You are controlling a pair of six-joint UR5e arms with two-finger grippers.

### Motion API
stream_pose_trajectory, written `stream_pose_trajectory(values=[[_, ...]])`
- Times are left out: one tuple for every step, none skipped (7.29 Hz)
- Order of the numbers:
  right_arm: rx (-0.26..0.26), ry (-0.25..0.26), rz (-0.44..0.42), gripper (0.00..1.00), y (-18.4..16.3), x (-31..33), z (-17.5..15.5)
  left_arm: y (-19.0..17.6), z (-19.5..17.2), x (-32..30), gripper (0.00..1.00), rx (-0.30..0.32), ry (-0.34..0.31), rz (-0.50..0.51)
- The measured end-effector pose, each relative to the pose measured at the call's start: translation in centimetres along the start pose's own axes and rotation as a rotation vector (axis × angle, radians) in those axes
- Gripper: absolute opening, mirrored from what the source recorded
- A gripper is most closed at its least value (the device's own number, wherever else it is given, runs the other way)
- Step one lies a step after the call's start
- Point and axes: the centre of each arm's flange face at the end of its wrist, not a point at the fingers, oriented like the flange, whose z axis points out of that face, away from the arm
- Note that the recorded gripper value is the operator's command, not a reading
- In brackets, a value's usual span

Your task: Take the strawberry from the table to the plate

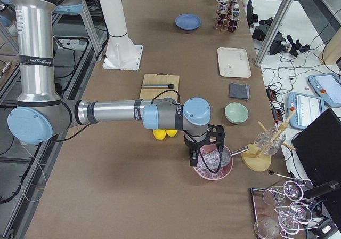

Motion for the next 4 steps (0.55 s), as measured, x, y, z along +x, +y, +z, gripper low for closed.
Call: stream_pose_trajectory(values=[[0.0, 0.0, 0.001, 1.0, -0.01, -0.01, -0.01, -0.12, 0.06, -0.03, 0.98, -0.001, 0.0, -0.002], [0.001, -0.001, 0.001, 1.0, -0.03, -0.05, -0.04, -0.22, 0.1, -0.04, 0.98, -0.001, 0.0, -0.003], [0.002, -0.001, 0.001, 1.0, -0.04, -0.1, -0.09, -0.31, 0.07, -0.02, 0.98, 0.0, 0.0, -0.003], [0.002, -0.002, 0.0, 1.0, -0.04, -0.13, -0.11, -0.32, 0.08, -0.03, 0.98, 0.001, 0.0, -0.002]])
